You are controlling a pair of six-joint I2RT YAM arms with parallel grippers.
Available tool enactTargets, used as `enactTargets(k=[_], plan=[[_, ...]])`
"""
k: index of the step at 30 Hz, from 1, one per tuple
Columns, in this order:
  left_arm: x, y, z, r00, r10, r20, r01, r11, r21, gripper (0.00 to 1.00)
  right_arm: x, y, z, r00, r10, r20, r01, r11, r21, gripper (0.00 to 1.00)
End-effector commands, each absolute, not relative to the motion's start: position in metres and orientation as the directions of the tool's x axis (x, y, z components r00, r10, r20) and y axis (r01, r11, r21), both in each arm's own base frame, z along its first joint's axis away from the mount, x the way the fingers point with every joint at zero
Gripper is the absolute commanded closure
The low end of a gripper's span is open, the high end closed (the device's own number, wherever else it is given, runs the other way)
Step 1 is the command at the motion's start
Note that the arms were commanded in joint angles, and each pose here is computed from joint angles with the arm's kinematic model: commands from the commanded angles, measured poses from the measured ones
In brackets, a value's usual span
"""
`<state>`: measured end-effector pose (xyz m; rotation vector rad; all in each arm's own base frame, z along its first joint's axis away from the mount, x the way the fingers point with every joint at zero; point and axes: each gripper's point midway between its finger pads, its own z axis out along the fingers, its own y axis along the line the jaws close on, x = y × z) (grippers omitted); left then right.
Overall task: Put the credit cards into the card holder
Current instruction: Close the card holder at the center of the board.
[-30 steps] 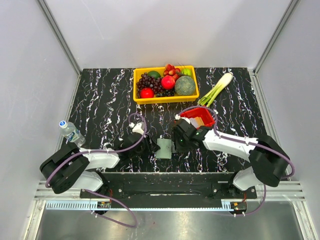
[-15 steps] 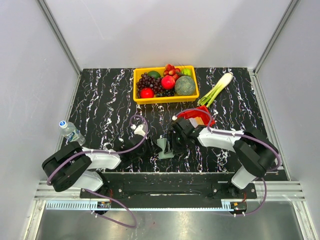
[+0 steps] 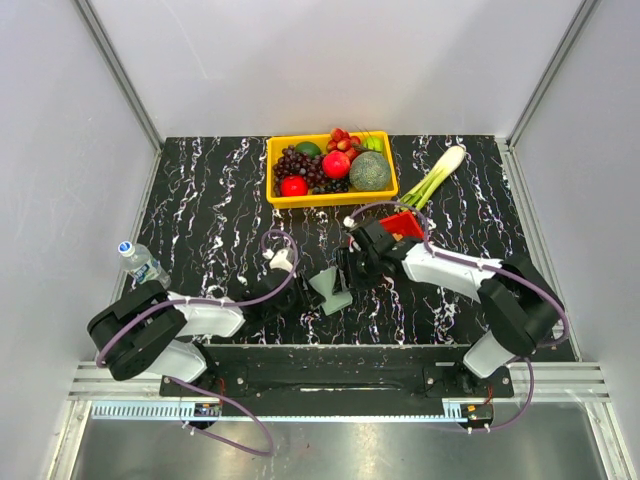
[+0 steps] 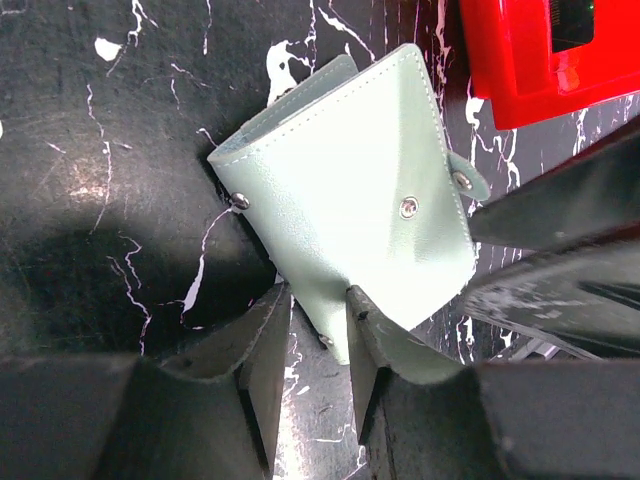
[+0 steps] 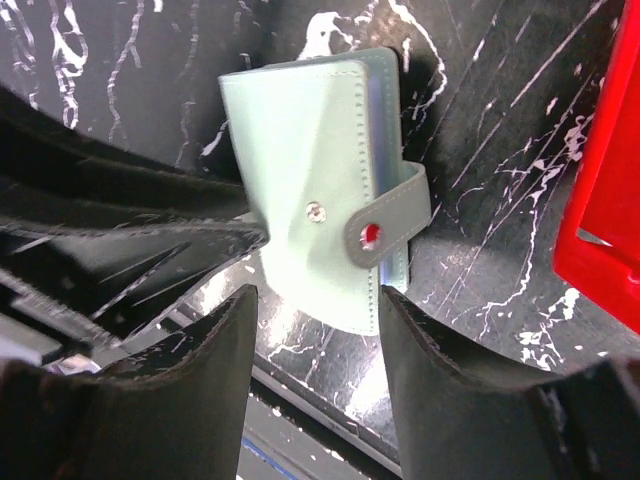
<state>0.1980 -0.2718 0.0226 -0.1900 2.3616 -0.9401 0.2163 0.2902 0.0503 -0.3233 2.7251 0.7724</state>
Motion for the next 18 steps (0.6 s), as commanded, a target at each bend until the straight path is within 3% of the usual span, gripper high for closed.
enactTargets(k=[1,9,18], plan=[[0.207,-0.274,0.023,-0.807,-0.309,-0.504,0.091,0.777,-0.622,0.67,0.224,0.288,0.092,-0.871,-0.202,-0.448,-0.409,0.803,0.434,0.44],[0.211,-0.272,0.022,-0.805,-0.272,-0.527,0.102,0.811,-0.576,0.67,0.247,0.271,0.091,-0.824,-0.261,-0.503,-0.438,0.856,0.273,0.48],[0.214,-0.275,0.024,-0.805,-0.263,-0.533,0.11,0.815,-0.569,0.67,0.249,0.289,0.087,-0.764,-0.38,-0.522,-0.53,0.831,0.171,0.5]])
